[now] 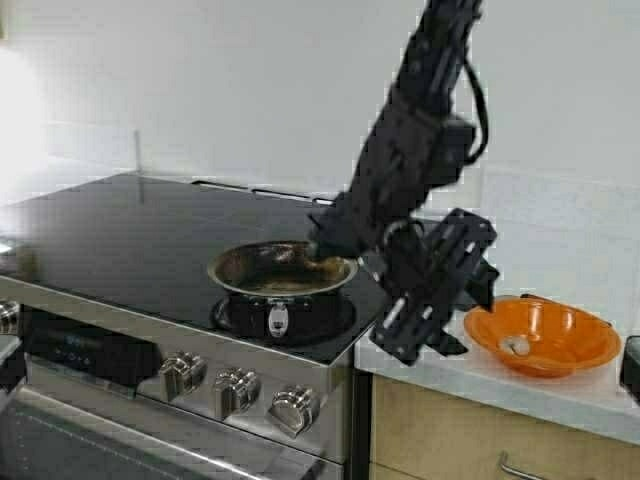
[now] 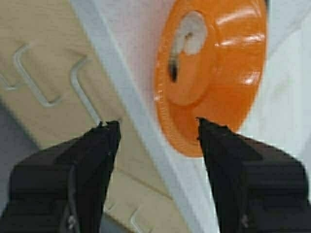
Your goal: Add oil to the pan and cook the shrimp and serve it
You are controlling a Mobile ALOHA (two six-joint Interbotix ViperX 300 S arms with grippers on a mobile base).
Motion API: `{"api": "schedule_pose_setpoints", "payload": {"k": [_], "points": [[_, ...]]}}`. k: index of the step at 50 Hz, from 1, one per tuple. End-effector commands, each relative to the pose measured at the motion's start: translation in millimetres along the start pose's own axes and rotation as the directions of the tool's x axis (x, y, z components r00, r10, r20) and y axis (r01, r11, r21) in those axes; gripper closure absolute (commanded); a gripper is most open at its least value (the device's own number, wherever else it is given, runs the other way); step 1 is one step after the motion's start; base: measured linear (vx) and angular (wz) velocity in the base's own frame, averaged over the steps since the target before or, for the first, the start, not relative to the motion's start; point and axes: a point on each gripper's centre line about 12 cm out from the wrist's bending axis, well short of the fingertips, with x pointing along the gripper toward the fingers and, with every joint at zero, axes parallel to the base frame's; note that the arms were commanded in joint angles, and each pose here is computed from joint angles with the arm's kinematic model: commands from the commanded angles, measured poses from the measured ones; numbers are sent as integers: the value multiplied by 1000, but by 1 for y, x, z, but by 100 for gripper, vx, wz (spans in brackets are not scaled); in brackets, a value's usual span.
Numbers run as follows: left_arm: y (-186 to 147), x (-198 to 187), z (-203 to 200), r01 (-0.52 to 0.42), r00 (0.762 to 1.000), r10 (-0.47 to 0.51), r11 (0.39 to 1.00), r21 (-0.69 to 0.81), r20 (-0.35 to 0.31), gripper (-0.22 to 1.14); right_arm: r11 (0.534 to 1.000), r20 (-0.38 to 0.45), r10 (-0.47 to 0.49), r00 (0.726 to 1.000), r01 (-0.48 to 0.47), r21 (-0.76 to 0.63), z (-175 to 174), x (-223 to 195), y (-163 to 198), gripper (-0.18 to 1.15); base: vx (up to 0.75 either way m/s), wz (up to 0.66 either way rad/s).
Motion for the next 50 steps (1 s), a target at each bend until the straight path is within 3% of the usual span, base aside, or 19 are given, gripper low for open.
{"api": "schedule_pose_setpoints", "payload": {"k": [1, 19, 33, 44, 50], "points": [[0, 1, 5, 0, 1000, 0, 1000, -2, 14, 89, 999, 40, -40, 998, 39, 32, 3, -1, -5, 10, 0, 0], [0, 1, 5, 0, 1000, 0, 1000, -3, 14, 89, 1000, 36, -3, 999, 3, 9, -4, 3, 2, 10, 0, 0], [0, 1, 4, 0, 1000, 0, 1000, -5, 12, 89, 992, 6, -110, 994, 110, -61, -15, 24, 15, 10, 0, 0], [0, 1, 4, 0, 1000, 0, 1000, -5, 12, 89, 986, 62, -157, 986, 160, -44, -10, 35, 18, 11, 0, 0], [0, 1, 4, 0, 1000, 1, 1000, -6, 11, 89, 983, 26, -181, 983, 182, -35, -14, 50, 7, 11, 0, 0]]}}
